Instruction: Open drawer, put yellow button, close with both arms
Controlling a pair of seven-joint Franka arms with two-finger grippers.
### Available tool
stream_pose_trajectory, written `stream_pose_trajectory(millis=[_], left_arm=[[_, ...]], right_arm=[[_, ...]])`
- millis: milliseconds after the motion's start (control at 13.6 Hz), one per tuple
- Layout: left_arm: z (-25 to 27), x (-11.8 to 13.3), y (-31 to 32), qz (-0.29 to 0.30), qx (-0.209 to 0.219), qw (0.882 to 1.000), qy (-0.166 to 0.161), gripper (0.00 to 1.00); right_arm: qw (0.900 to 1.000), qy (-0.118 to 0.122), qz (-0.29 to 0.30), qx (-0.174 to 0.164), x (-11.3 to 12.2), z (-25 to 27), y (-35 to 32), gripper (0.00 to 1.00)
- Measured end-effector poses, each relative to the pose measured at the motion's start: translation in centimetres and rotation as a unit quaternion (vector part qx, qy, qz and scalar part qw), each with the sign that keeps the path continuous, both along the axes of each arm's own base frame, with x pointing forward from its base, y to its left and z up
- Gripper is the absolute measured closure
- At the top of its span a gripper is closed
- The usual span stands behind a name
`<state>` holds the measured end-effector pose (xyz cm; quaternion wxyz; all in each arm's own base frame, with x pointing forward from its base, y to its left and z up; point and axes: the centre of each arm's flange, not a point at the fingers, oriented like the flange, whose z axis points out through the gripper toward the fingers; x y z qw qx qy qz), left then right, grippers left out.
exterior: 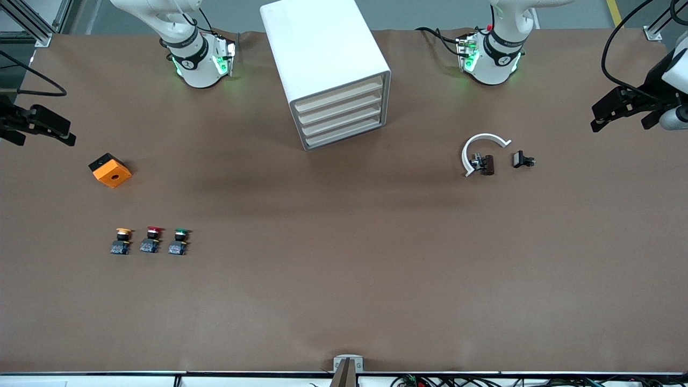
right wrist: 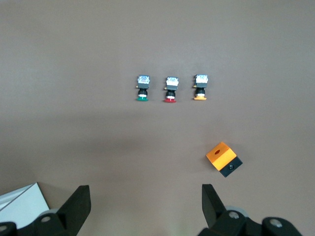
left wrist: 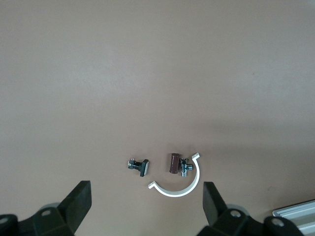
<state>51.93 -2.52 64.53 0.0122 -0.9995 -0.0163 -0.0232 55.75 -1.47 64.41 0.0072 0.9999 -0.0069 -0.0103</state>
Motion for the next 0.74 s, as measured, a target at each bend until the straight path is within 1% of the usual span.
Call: stream_pose_trajectory(millis=[147,368,589,736], left_arm=[[-0.1,-0.1,-0.1,0.000,0.000,1.000,0.004,0.00],[0.0,0.2,0.0,0.000,0.000,1.000,0.003,0.00],[-0.5,1.2,0.0,0.000,-0.001,1.000,0.007,0.00],[-1.7,2.1,-0.3,-0.004,-0.003,1.000,0.018,0.00]], right_arm=[[1.000,-0.012,0.000,-0.001,-0.3,-0.3,0.0,0.00],[1.000,-0.019,0.000,-0.001,-1.2,0.5,0.0,0.00],[1.000,-0.023,0.000,-0.001,-1.5,1.0,0.0,0.00],[1.000,-0.023,0.000,-0.001,-1.5,0.9,0.0,0.00]])
